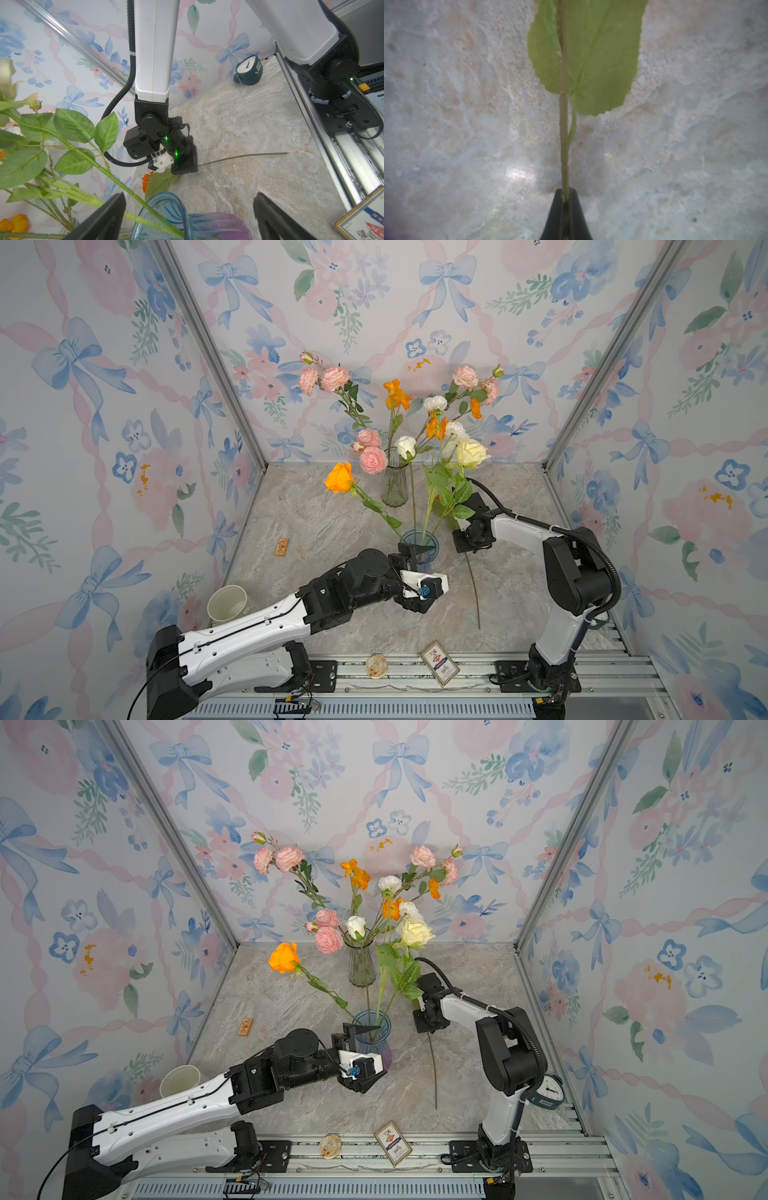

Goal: Arrange flowers in a vase
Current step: Pick up the flower from the top-center of the table.

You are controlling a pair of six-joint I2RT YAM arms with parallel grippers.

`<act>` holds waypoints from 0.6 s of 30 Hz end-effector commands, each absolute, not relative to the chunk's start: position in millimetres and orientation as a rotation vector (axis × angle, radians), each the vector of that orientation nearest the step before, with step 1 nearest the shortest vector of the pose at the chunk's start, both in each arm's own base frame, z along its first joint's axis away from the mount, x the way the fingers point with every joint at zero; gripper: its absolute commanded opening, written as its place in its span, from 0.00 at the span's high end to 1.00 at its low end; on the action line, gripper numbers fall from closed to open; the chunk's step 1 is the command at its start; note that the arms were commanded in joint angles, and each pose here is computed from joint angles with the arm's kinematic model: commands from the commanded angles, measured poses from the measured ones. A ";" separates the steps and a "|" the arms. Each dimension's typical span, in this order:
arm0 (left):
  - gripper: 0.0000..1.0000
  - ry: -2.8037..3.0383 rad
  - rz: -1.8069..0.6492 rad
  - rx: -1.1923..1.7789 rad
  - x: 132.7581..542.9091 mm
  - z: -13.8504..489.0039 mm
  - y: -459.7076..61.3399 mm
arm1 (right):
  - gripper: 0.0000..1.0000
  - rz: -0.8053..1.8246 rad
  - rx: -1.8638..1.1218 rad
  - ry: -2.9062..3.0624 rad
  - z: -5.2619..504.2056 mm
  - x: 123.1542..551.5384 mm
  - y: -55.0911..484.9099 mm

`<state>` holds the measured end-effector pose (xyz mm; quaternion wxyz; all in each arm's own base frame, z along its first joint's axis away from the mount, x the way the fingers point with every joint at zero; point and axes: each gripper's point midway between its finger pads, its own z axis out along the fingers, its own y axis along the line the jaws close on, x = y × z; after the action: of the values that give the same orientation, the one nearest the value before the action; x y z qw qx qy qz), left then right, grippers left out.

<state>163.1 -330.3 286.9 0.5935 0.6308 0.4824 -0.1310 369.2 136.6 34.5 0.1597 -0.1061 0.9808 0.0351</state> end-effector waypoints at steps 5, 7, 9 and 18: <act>0.02 1.110 -0.290 1.423 167.9 299.2 -321.4 | 1.00 0.234 -0.083 2.655 87.5 362.6 124.3; 0.02 1.105 -0.299 1.403 169.5 305.3 -317.9 | 1.00 0.246 -0.046 2.616 103.0 360.8 119.2; 0.02 1.099 -0.308 1.382 170.6 312.0 -313.7 | 1.00 0.241 -0.010 2.568 118.7 359.6 112.2; 0.02 1.079 -0.315 1.303 177.2 333.7 -297.9 | 1.00 0.207 0.054 2.246 204.5 337.4 88.9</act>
<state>179.3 -299.7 327.2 0.6444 0.5826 0.4794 -0.1245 339.4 98.1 181.6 0.3801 0.0041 0.9201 0.0946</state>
